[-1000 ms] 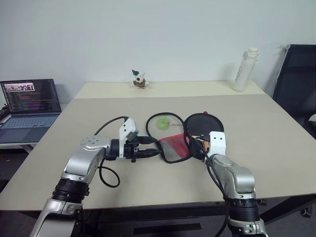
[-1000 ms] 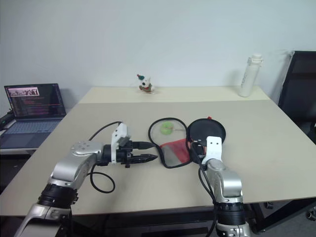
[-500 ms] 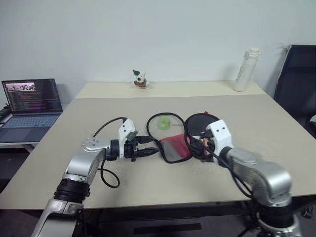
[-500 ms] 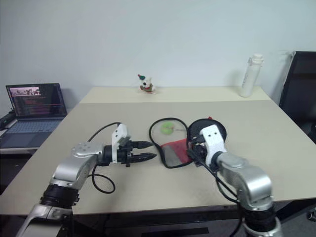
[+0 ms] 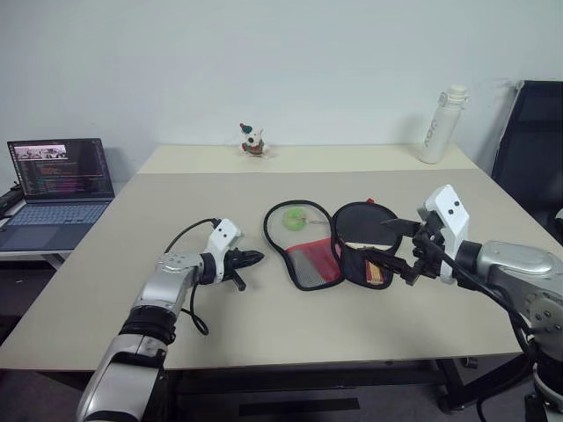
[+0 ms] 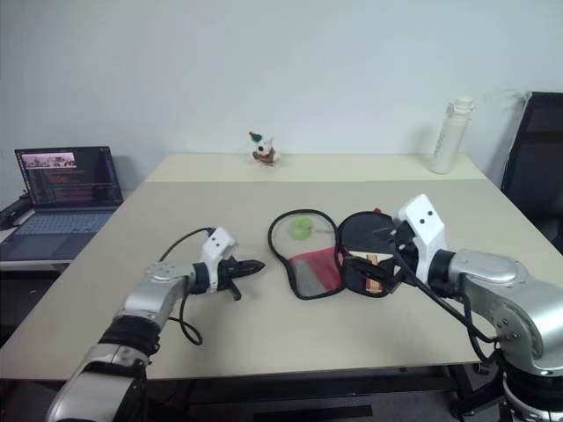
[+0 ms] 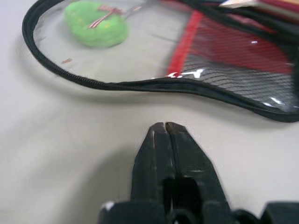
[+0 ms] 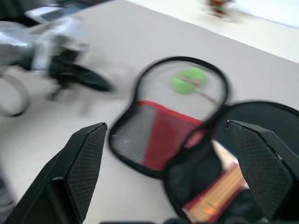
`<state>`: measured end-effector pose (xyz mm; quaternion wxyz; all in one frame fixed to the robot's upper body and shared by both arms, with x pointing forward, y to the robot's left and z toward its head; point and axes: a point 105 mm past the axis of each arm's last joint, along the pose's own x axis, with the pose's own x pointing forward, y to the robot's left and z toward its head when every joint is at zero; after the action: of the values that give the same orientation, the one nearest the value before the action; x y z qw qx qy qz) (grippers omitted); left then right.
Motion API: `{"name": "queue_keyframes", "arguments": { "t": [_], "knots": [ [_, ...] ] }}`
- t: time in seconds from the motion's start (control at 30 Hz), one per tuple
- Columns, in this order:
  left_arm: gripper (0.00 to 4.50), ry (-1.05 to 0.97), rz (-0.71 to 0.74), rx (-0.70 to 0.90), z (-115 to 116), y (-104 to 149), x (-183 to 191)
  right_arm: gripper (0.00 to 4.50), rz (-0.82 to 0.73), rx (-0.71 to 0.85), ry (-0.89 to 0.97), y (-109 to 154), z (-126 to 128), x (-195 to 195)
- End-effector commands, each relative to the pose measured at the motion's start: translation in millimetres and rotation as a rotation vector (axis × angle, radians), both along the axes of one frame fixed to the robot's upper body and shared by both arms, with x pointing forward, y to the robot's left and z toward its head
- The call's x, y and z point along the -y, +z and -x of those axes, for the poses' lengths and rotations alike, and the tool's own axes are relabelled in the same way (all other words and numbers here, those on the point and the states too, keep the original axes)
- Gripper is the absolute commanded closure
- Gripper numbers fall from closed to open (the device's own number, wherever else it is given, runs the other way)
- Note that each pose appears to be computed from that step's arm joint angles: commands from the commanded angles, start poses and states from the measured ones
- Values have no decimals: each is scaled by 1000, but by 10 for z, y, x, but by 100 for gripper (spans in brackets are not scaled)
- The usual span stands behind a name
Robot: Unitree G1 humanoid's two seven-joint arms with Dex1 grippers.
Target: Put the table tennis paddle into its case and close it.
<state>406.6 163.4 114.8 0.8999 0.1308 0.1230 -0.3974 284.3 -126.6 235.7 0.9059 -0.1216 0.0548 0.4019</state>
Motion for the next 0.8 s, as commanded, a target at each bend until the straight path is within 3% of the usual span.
{"name": "queue_keyframes", "arguments": {
  "t": [0.03,0.27,0.4,0.63,0.8],
  "knots": [
    [445,21,-21,30,-144,42,93,0,18,51,70,87,127,-11],
    [445,13,-34,-14,-247,-92,319,0,34,54,72,83,137,42],
    [445,-51,5,18,-295,45,651,0,49,32,39,14,138,112],
    [445,-256,124,162,-281,768,1375,0,80,36,-44,23,137,346],
    [445,-371,181,219,-162,1103,1868,0,98,22,-101,14,138,510]
  ]
}}
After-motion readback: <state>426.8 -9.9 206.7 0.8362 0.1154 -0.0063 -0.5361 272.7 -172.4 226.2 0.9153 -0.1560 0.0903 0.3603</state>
